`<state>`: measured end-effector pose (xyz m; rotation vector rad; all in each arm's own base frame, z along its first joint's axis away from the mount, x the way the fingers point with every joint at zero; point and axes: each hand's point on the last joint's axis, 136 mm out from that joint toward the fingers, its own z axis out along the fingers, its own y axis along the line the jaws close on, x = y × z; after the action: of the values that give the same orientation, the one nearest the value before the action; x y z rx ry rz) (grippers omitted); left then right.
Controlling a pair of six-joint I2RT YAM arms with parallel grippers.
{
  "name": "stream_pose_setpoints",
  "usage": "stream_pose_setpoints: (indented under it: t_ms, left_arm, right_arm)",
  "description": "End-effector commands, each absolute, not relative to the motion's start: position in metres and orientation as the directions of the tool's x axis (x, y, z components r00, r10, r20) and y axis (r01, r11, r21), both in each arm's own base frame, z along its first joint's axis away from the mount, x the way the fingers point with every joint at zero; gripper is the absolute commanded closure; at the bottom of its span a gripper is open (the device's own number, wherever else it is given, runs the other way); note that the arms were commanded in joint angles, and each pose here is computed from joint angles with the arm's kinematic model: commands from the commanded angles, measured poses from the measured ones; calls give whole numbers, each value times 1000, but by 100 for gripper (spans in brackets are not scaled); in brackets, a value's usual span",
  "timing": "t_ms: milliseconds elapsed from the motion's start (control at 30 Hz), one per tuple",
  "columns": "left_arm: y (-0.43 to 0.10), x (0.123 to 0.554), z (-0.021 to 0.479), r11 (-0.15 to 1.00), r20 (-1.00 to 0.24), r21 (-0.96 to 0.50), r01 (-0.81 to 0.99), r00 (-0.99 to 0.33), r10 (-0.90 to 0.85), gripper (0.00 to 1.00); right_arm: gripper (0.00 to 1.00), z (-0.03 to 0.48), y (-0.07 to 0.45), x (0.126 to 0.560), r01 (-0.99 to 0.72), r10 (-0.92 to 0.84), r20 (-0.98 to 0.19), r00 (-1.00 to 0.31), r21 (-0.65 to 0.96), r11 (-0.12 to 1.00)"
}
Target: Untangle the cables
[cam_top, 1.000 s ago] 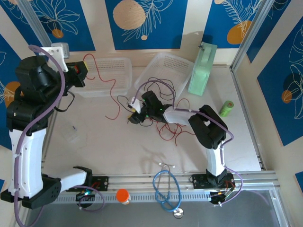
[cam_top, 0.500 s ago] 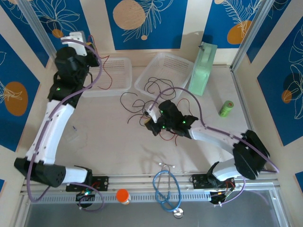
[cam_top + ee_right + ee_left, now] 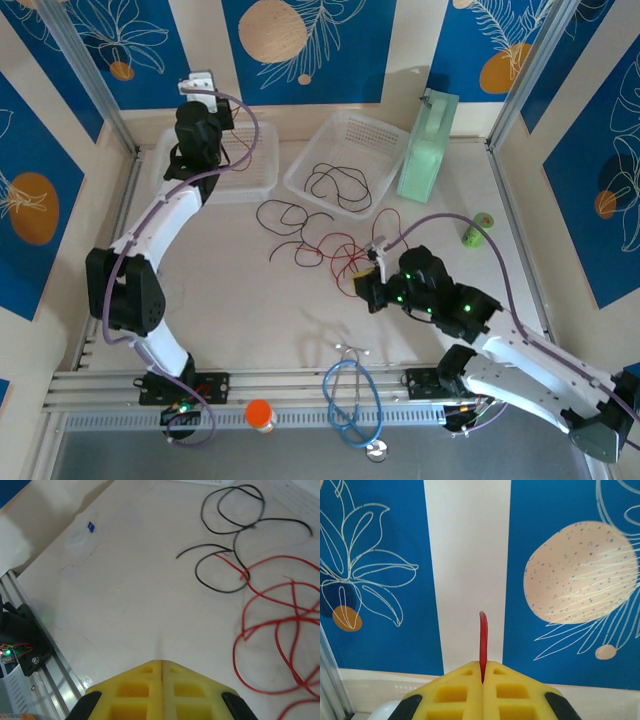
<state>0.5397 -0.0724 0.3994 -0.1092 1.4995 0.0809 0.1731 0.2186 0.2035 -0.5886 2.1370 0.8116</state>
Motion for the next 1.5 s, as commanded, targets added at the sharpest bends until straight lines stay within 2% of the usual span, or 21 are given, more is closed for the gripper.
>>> stream_pose_setpoints:
  t_ms: [0,133,300,400,533,600,833,1000,1133,1300,1367,1467]
  left_arm:
    - [-59,545,381,983,-996,-51,-178,86,-36,100]
    - [-59,547,323,978,-996,-84,-189,-21,-90,100]
    - [-60,539,263,971,-973,-131,-200,-162,-164,100]
    - [-65,534,238,971,-947,-151,-185,-254,-196,99]
    - [-76,527,223,975,-913,-170,-141,-349,-210,75]
    - [-80,523,225,977,-905,-178,-118,-370,-210,56]
    - [-90,503,283,977,-923,-211,-23,-326,-206,0]
    - [-91,476,343,975,-950,-217,48,-242,-200,0]
    - [-88,443,383,969,-961,-231,91,-174,-213,0]
    - [-76,401,394,966,-943,-250,58,-241,-230,0]
    - [-74,385,390,962,-927,-270,47,-284,-246,0]
    - [-75,362,380,955,-903,-291,54,-346,-256,0]
  right_arm:
    - [100,190,197,167,-550,-113,-749,-653,367,750]
    - [91,196,185,168,-515,-78,-750,-657,371,773]
    - [89,194,170,181,-398,-13,-696,-718,395,828]
    - [74,189,166,190,-310,46,-623,-781,451,837]
    - [63,171,164,200,-167,125,-473,-872,527,833]
    - [59,161,166,204,-116,145,-411,-900,547,829]
    - [49,121,166,223,25,198,-287,-937,511,859]
    - [47,103,160,243,87,247,-290,-924,471,878]
    - [50,90,163,257,98,262,-292,-920,477,874]
    - [53,74,172,271,106,255,-267,-929,470,876]
    - [57,68,173,275,111,251,-261,-932,454,884]
    - [75,73,173,281,97,244,-280,-928,450,888]
